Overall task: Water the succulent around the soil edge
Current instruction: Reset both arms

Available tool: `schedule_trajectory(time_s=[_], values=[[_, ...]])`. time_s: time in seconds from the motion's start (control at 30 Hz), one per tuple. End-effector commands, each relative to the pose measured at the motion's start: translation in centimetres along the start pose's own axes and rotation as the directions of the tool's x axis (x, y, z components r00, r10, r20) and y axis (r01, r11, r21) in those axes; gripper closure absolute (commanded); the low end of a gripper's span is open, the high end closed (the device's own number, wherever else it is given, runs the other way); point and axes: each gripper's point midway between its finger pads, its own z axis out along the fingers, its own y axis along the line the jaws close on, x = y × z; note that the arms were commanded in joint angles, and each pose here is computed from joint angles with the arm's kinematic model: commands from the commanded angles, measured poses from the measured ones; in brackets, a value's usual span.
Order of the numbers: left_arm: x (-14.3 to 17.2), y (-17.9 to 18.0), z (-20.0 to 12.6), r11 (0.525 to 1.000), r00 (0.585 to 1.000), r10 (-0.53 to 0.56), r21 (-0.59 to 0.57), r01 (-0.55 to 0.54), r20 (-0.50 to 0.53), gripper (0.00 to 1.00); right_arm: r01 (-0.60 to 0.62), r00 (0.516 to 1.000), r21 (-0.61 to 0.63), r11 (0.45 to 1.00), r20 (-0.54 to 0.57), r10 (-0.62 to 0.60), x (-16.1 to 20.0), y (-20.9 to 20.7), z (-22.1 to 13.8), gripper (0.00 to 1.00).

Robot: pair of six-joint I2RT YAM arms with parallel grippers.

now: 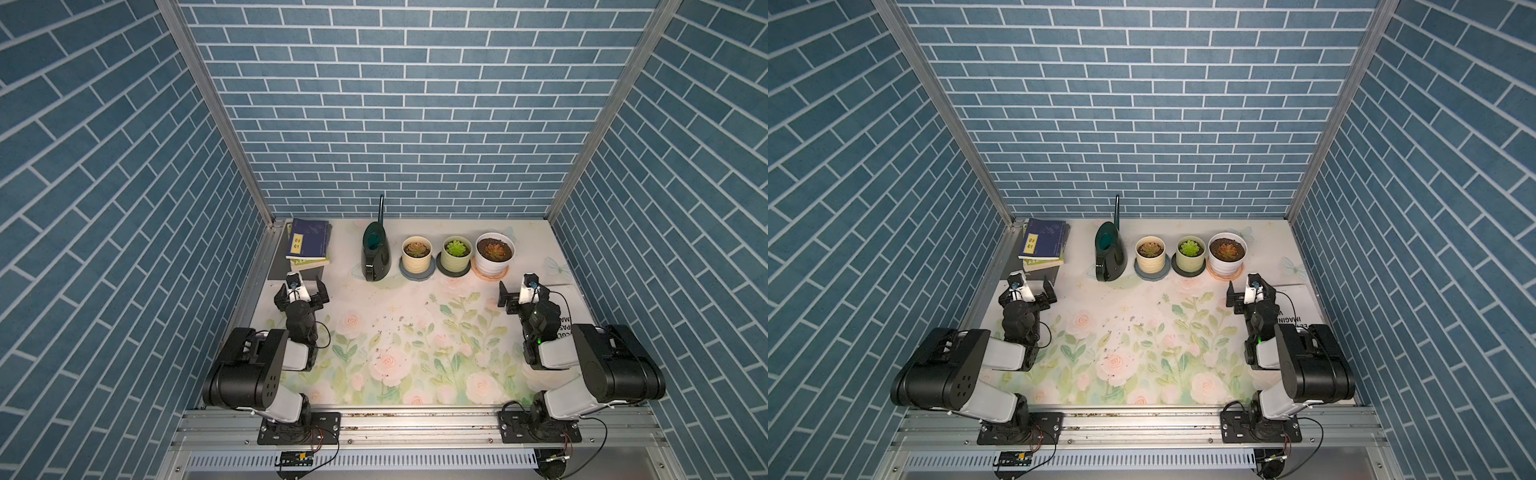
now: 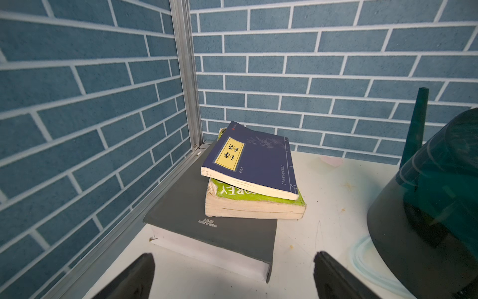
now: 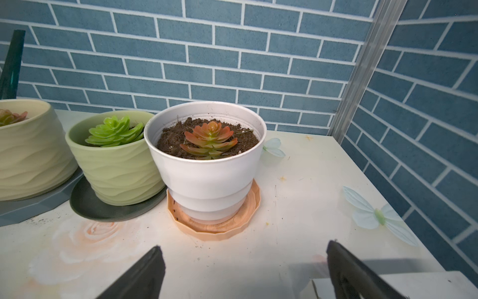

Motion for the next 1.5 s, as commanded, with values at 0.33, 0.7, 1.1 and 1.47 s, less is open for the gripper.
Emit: schedule_trajectory(time_s=[0.33, 0.7, 1.1, 1.47], values=[[-0.27, 0.04, -0.21, 1.000, 1.000, -0.009, -0.002, 0.009, 0.015, 0.00, -0.002, 1.000, -0.019, 1.000, 0.007, 0.002, -0.43, -0.16, 0.44, 0.01], [-0.21, 0.03, -0.21, 1.000, 1.000, -0.008, -0.002, 0.008, 0.013, 0.00, -0.002, 1.000, -0.019, 1.000, 0.007, 0.003, -0.44, -0.18, 0.45, 0.01], [-0.22, 0.04, -0.21, 1.000, 1.000, -0.008, -0.002, 0.008, 0.014, 0.00, -0.004, 1.000, -0.017, 1.000, 0.006, 0.004, -0.40, -0.24, 0.43, 0.01], [-0.21, 0.02, -0.17, 1.000, 1.000, -0.007, -0.002, 0.007, 0.012, 0.00, -0.004, 1.000, -0.016, 1.000, 0.007, 0.004, -0.41, -0.28, 0.43, 0.01]])
